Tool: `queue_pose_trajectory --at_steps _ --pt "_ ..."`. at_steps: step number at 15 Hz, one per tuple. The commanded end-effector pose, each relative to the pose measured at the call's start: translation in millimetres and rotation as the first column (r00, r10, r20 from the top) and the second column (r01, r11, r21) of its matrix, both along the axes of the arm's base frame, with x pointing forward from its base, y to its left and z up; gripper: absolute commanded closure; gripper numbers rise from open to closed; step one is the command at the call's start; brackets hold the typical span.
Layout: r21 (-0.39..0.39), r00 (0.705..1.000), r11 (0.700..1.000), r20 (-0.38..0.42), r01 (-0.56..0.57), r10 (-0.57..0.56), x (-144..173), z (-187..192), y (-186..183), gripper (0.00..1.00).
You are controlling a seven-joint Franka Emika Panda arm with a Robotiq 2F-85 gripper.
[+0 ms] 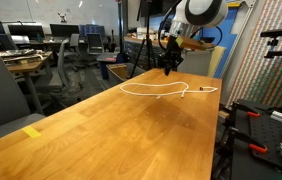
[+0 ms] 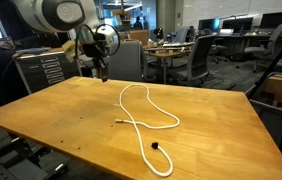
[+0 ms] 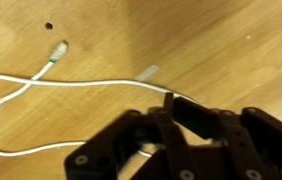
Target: Tie the knot using the rope
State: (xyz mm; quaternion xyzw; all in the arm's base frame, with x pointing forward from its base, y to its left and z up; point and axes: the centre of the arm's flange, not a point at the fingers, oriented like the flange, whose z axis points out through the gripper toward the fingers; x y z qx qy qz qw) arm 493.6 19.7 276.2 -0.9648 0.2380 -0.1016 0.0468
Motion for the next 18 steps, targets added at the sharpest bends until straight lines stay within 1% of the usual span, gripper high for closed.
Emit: queue_pose_trajectory --at_steps 1,2,3,4,5,6,8,10,11,12,13,14,16,18 --pt "-0.007 1.000 1.000 -0.003 -0.030 0.030 -3.7 8.0 10.9 0.85" --pt "-0.013 0.999 0.999 -0.004 -0.047 0.047 -6.6 12.1 16.1 0.51" --pt "-0.022 1.000 0.999 -0.016 -0.027 0.026 -6.1 2.3 10.0 0.49" --pt "-0.054 1.000 0.998 -0.025 0.011 -0.013 -6.1 -12.7 1.8 0.47" --pt "-0.092 0.998 0.995 -0.038 0.046 -0.050 -6.8 -26.6 -6.6 0.42" --pt "-0.116 0.994 0.990 -0.059 0.080 -0.087 -8.7 -40.0 -15.4 0.32" --pt "-0.179 0.980 0.973 -0.107 0.145 -0.165 -14.7 -69.6 -38.4 0.19" --pt "-0.201 0.953 0.955 -0.168 0.216 -0.251 -20.0 -91.0 -59.7 0.03" --pt "-0.197 0.937 0.948 -0.199 0.250 -0.289 -21.7 -99.1 -68.1 0.00" --pt "-0.188 0.958 0.963 -0.174 0.195 -0.228 -31.3 -87.5 -64.6 0.13" --pt "-0.194 0.950 0.958 -0.190 0.211 -0.248 -33.1 -96.4 -69.5 0.05" --pt "-0.198 0.946 0.955 -0.198 0.219 -0.258 -33.0 -101.5 -71.1 0.00" --pt "-0.170 0.935 0.957 -0.228 0.237 -0.272 -33.0 -109.2 -70.9 0.00" --pt "-0.160 0.922 0.949 -0.239 0.272 -0.304 -32.7 -118.0 -70.8 0.01"
